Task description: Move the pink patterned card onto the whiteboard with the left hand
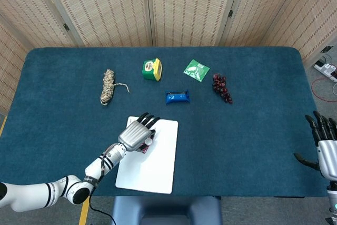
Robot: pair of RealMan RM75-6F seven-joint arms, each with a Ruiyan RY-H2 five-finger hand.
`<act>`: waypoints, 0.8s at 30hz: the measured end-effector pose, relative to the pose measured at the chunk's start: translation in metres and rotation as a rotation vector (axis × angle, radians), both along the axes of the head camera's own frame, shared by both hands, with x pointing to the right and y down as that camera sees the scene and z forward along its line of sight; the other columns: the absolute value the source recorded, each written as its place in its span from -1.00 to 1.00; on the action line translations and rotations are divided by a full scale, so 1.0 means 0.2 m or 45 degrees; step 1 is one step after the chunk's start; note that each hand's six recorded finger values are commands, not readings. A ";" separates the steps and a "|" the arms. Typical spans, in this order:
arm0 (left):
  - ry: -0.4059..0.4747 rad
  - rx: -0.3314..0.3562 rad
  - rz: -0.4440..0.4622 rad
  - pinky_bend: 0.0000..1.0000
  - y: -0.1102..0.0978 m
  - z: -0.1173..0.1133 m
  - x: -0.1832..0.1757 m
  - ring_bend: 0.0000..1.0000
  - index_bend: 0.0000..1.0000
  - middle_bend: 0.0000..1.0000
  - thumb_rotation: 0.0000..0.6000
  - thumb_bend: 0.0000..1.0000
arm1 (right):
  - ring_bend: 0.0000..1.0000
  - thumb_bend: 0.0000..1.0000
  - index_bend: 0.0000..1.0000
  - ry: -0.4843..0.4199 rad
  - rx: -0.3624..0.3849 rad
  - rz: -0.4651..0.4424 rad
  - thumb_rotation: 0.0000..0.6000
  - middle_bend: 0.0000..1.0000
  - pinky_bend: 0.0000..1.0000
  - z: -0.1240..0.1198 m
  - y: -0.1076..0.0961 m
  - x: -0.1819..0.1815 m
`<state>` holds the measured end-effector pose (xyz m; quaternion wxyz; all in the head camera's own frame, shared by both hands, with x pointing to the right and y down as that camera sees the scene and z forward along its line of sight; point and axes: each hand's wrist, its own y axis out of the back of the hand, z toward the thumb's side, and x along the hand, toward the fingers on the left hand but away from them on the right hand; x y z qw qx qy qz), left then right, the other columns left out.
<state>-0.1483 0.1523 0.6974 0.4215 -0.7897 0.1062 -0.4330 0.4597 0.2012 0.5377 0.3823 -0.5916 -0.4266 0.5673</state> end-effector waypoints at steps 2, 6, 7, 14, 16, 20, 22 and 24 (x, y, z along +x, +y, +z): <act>-0.017 -0.003 -0.004 -1.00 0.00 0.02 0.00 -1.00 0.02 -0.85 1.00 -0.21 | -0.91 -0.77 -1.00 -0.001 0.002 0.001 1.00 -1.00 -1.00 0.00 0.00 0.00; -0.043 -0.019 -0.022 -1.00 0.00 0.04 -0.01 -1.00 0.01 -0.85 1.00 -0.21 | -0.91 -0.77 -1.00 -0.003 0.000 0.004 1.00 -1.00 -1.00 0.01 0.00 0.01; -0.047 -0.023 -0.025 -1.00 0.00 0.05 -0.02 -1.00 0.01 -0.85 1.00 -0.21 | -0.91 -0.77 -1.00 -0.004 0.000 0.004 1.00 -1.00 -1.00 0.01 0.00 0.01; -0.064 -0.037 -0.029 -1.00 0.01 0.07 -0.01 -1.00 -0.08 -0.85 1.00 -0.21 | -0.90 -0.77 -1.00 -0.003 0.002 0.010 1.00 -1.00 -1.00 0.01 0.01 0.02; -0.077 -0.042 -0.026 -1.00 0.02 0.08 -0.02 -1.00 -0.17 -0.86 1.00 -0.21 | -0.90 -0.77 -1.00 -0.002 0.004 0.015 1.00 -1.00 -1.00 0.00 0.01 0.02; -0.093 -0.050 -0.031 -1.00 0.02 0.08 -0.02 -1.00 -0.37 -0.89 1.00 -0.21 | -0.90 -0.77 -1.00 0.000 0.007 0.018 1.00 -1.00 -1.00 0.00 0.01 0.03; -0.098 -0.049 -0.035 -1.00 0.02 0.08 -0.03 -1.00 -0.41 -0.89 1.00 -0.21 | -0.90 -0.77 -1.00 -0.002 0.008 0.018 1.00 -1.00 -1.00 0.00 0.01 0.02; -0.099 -0.048 -0.041 -1.00 0.02 0.08 -0.04 -1.00 -0.44 -0.90 1.00 -0.21 | -0.90 -0.77 -1.00 -0.003 0.010 0.015 1.00 -1.00 -1.00 0.00 0.01 0.02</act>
